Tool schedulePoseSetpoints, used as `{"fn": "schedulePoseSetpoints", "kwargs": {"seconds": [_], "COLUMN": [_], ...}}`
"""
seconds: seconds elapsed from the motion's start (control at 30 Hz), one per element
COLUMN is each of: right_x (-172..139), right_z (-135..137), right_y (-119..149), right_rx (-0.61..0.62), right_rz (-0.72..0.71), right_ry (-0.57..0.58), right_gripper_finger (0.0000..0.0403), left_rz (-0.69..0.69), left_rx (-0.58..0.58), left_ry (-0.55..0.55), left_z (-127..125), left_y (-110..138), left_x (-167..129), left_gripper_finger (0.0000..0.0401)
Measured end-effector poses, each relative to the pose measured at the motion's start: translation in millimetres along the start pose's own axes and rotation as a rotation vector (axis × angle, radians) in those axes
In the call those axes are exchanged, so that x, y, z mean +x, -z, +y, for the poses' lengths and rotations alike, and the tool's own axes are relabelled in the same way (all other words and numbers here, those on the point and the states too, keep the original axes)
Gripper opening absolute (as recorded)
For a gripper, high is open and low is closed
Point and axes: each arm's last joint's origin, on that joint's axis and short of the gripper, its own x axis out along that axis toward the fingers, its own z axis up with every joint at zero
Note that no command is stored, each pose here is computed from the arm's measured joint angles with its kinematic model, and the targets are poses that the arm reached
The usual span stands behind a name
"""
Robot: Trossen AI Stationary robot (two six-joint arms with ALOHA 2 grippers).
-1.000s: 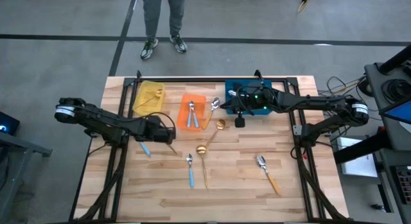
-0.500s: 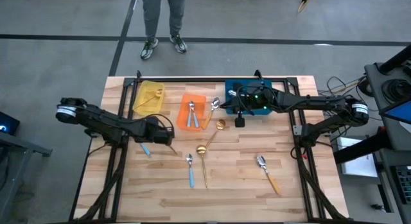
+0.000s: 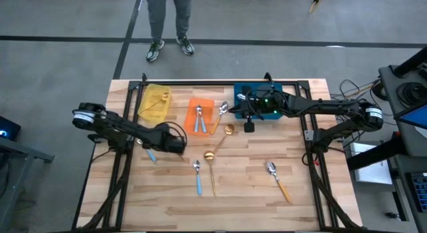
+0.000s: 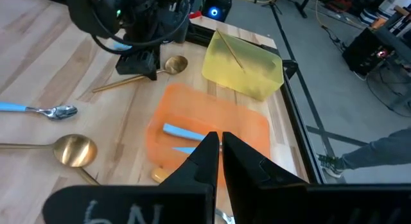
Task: Sort silverware by color (type)
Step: Put the gold spoon into the yellow bin
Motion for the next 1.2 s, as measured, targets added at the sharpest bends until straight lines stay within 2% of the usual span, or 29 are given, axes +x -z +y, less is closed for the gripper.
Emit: {"fn": "schedulePoseSetpoints", "kwargs": {"seconds": [0.27, 0.47, 0.67, 1.07, 1.2], "right_x": [0, 0, 0, 0, 0], "right_z": [0, 0, 0, 0, 0], "right_y": [0, 0, 0, 0, 0], "right_rx": [0.0, 0.0, 0.0, 0.002, 0.002], "right_rz": [0.0, 0.001, 0.0, 0.0, 0.0], "right_ry": [0.0, 0.0, 0.0, 0.0, 0.0], "right_gripper_finger": [0.0013, 0.0013, 0.0013, 0.0013, 0.0013], "left_rz": [0.029, 0.047, 0.084, 0.122, 0.121], "left_rx": [0.067, 0.072, 0.129, 0.16, 0.163], "left_ry": [-0.06, -0.06, -0.038, -0.027, -0.025], "left_z": [-8, -8, -8, -8, -8], "left_y": [0, 1, 5, 11, 11], "left_x": [-5, -5, -7, -9, -10], "left_gripper_finger": [0.0113, 0.0075, 0.0044, 0.0006, 0.0004]}}
